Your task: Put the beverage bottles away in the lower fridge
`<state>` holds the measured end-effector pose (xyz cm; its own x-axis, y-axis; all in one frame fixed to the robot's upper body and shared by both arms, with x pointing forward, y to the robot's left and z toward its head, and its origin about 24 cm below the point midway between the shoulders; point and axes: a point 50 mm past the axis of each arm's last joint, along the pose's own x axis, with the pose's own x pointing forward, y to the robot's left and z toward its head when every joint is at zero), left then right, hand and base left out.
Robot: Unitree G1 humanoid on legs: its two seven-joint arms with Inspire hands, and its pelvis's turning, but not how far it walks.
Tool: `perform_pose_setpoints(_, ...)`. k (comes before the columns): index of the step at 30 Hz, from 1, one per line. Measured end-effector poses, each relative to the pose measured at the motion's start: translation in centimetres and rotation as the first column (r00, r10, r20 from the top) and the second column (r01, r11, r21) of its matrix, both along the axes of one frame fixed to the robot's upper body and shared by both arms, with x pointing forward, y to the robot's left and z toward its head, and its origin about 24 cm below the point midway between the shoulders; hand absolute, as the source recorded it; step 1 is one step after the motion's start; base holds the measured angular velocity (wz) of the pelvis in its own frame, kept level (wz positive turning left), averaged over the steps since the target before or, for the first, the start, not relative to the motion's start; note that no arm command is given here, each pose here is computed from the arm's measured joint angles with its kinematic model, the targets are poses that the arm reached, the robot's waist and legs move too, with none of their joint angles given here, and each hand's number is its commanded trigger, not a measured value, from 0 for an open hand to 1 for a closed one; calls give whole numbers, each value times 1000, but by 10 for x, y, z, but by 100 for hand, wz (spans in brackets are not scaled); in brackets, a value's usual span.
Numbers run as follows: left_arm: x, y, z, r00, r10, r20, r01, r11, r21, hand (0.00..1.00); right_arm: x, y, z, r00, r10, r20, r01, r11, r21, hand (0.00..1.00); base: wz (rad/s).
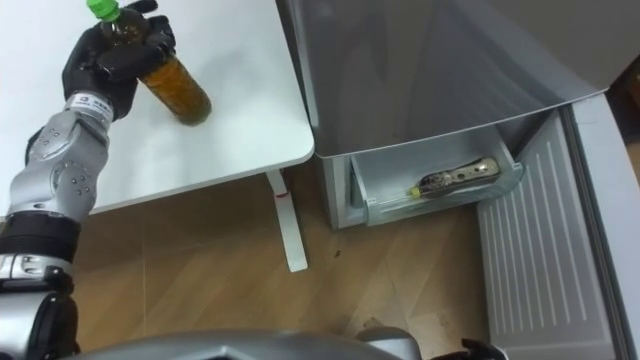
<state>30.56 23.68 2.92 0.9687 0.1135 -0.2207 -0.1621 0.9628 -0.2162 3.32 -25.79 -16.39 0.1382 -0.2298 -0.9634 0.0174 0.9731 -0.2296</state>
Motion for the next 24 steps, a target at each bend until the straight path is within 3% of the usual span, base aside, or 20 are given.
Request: perform_pose_setpoints(24, 3, -4, 11, 999, -15, 41, 15, 1000, 6, 100, 14, 5, 0, 998, -22, 62, 20, 1000, 22, 0, 3)
